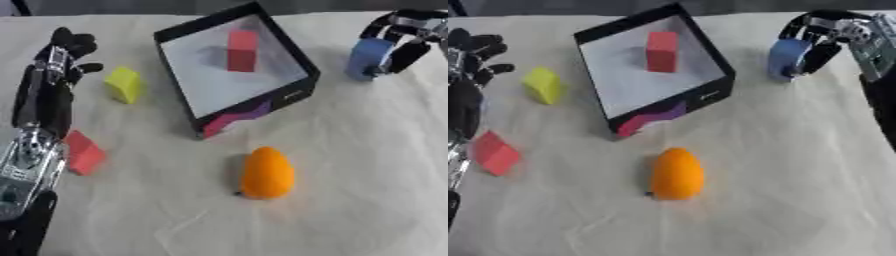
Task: Pick up objects on the table and place them in the box.
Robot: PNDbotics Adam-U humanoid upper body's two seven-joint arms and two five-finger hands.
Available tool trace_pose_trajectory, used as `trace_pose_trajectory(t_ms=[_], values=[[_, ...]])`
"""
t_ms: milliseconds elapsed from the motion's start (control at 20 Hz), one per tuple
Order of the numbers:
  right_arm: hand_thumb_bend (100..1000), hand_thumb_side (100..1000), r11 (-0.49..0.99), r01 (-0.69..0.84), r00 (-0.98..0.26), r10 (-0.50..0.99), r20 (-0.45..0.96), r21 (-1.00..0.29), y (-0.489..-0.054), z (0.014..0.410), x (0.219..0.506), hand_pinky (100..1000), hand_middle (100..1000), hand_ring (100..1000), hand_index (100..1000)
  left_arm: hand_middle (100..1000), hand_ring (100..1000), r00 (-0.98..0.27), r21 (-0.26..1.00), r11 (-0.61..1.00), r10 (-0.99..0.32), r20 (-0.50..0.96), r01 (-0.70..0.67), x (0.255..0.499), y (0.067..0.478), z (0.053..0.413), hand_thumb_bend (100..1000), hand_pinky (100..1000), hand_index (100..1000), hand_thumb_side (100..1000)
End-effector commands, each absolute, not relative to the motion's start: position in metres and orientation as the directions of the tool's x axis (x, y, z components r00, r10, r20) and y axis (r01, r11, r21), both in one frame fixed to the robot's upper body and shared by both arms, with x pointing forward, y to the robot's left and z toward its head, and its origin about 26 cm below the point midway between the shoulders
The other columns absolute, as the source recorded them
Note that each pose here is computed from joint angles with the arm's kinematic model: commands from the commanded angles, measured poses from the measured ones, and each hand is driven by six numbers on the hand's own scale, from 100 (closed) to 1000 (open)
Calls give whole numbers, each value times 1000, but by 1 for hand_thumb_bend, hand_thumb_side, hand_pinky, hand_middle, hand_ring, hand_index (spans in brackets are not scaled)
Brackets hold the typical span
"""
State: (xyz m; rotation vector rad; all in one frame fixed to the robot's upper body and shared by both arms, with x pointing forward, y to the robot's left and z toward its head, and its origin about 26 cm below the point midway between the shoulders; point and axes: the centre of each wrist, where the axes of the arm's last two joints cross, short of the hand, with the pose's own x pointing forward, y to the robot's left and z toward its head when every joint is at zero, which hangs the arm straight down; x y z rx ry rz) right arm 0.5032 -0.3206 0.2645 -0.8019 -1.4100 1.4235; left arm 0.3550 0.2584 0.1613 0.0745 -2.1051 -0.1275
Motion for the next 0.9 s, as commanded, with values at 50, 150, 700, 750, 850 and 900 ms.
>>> trace_pose_trajectory(t_ms=[50,150,700,750,850,900], values=[[327,100,105,-83,-379,916,129,-991,-326,301,497,691,558,481,686,735,823,-537,147,989,-128,834,-7,354,262,171,245,711,727,802],[315,100,114,-51,-411,903,125,-992,-320,315,495,690,558,480,687,735,824,-534,150,989,-131,835,-7,354,263,170,245,710,727,803],[280,100,187,93,-623,777,89,-978,-197,374,488,691,560,487,692,738,826,-533,150,989,-118,838,17,354,257,169,247,711,728,801],[281,100,186,97,-643,761,81,-978,-183,374,487,691,560,487,692,739,826,-534,148,989,-113,838,22,355,256,169,248,711,728,800],[281,100,195,81,-685,723,88,-977,-156,369,485,688,558,485,692,739,827,-537,143,989,-102,837,35,356,252,170,249,711,729,798],[280,100,194,72,-702,707,89,-978,-144,365,484,689,559,486,692,739,827,-538,140,989,-96,838,42,356,250,170,250,711,728,798]])
